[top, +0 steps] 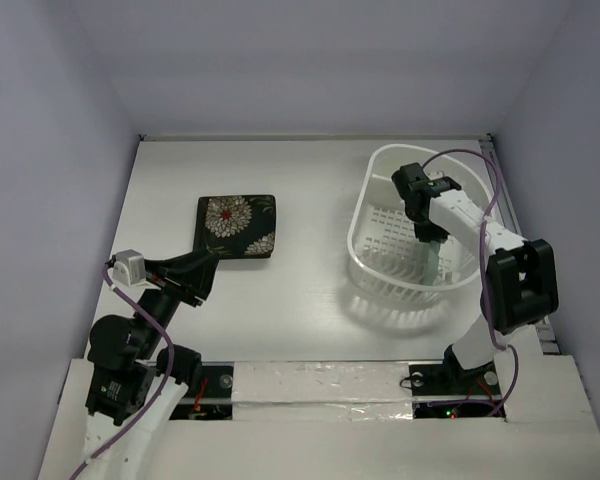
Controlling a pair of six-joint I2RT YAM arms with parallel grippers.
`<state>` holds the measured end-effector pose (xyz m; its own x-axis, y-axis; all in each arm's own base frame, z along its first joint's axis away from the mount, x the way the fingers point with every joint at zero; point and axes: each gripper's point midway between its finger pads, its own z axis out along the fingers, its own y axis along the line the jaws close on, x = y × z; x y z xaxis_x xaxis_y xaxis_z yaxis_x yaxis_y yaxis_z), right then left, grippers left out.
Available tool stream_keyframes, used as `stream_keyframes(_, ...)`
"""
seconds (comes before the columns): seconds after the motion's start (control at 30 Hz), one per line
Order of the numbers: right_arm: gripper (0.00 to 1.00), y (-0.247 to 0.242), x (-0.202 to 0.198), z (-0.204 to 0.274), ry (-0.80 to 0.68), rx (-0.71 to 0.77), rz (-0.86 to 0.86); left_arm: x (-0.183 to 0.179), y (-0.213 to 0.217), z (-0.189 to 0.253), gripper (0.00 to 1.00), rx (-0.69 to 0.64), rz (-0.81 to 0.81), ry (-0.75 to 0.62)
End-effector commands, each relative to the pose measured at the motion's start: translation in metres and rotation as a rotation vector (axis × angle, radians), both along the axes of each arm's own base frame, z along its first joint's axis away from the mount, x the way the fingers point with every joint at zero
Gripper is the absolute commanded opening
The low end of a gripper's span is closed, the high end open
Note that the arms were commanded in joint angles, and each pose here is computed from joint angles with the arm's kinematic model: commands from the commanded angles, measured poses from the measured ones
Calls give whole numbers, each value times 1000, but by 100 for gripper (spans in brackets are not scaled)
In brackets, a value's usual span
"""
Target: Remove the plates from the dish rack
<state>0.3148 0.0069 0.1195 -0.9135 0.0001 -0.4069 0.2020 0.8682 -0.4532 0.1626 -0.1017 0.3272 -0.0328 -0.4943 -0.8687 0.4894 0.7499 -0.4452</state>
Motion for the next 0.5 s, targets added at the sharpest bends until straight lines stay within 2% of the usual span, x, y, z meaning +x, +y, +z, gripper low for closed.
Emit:
stream_keyframes(0.0,9,1,28,18,-118,-32,-5,-8,1,20,34,-18,-11,-72)
stream_keyframes(0.07,0,-4,39,28,-161,-73,8,-8,1,19,34,-18,-10,-69)
stream_keyframes(0.23,0,-14,65,50,-248,-190,60,-6,0,18,34,-15,-10,-61)
stream_keyframes(0.27,0,-22,69,56,-262,-255,62,-6,1,18,34,-17,-8,-61)
stream_keyframes(0.33,0,-32,71,65,-278,-344,41,-5,0,17,34,-13,-8,-56)
stream_keyframes(0.47,0,-39,79,85,-345,-420,16,-4,-1,16,34,-12,-10,-49)
